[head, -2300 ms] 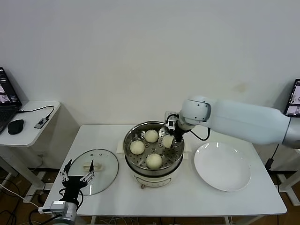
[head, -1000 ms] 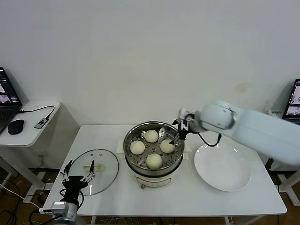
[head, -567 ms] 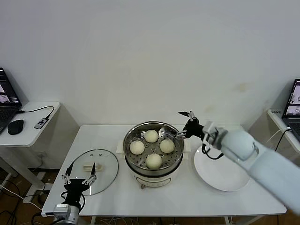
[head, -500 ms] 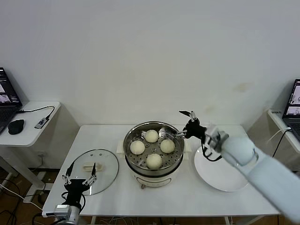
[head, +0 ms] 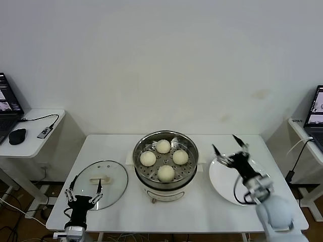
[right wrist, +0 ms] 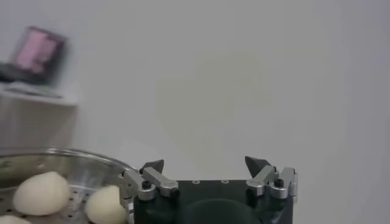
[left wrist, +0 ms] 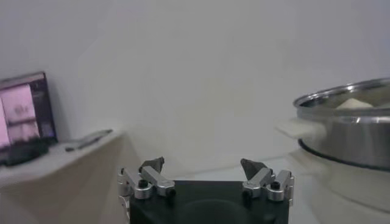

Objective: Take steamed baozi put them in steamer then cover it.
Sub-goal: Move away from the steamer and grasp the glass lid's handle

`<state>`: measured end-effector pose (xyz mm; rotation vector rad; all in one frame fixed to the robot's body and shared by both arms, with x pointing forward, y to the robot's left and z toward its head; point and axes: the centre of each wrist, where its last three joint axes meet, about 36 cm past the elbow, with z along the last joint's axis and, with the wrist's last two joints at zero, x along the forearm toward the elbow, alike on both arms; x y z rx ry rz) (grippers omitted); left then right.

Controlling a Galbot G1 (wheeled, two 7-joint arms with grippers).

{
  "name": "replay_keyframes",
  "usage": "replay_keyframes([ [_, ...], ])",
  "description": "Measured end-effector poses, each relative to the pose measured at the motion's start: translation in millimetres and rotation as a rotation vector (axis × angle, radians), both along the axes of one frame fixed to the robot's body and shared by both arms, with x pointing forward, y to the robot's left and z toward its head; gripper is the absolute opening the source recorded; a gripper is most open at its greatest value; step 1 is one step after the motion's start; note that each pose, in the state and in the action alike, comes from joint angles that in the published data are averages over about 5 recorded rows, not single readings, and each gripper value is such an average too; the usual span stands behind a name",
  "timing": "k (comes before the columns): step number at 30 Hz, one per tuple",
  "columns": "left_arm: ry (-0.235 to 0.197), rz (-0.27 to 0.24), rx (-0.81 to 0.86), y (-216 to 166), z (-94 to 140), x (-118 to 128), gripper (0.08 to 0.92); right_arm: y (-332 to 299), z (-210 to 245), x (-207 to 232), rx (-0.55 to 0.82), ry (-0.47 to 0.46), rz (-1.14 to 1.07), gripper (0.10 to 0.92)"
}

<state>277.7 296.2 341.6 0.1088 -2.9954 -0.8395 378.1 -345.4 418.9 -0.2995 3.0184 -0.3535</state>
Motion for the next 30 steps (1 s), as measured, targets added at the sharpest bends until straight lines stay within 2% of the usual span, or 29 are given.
replay_keyframes([
  [4, 0.009, -0.047, 0.242, 18.4, -7.0, -2.3, 0.823, -22.8, -15.1, -30.5, 0.011, 0.028, -0.175, 0.823],
  [10, 0.016, -0.154, 0.581, 44.2, -17.4, 1.9, 0.823, -49.6, -36.2, -72.6, 0.015, 0.069, -0.397, 0.823],
  [17, 0.036, -0.256, 0.843, 65.9, -31.5, 15.2, 0.823, -59.7, -49.7, -108.8, 0.018, 0.097, -0.520, 0.823],
  [23, 0.053, -0.292, 0.954, 81.5, -43.4, 33.7, 0.823, -56.9, -51.6, -126.1, 0.028, 0.101, -0.554, 0.823],
  [30, 0.062, -0.296, 1.014, 91.3, -52.6, 59.4, 0.823, -53.7, -54.5, -134.2, 0.036, 0.098, -0.577, 0.823],
])
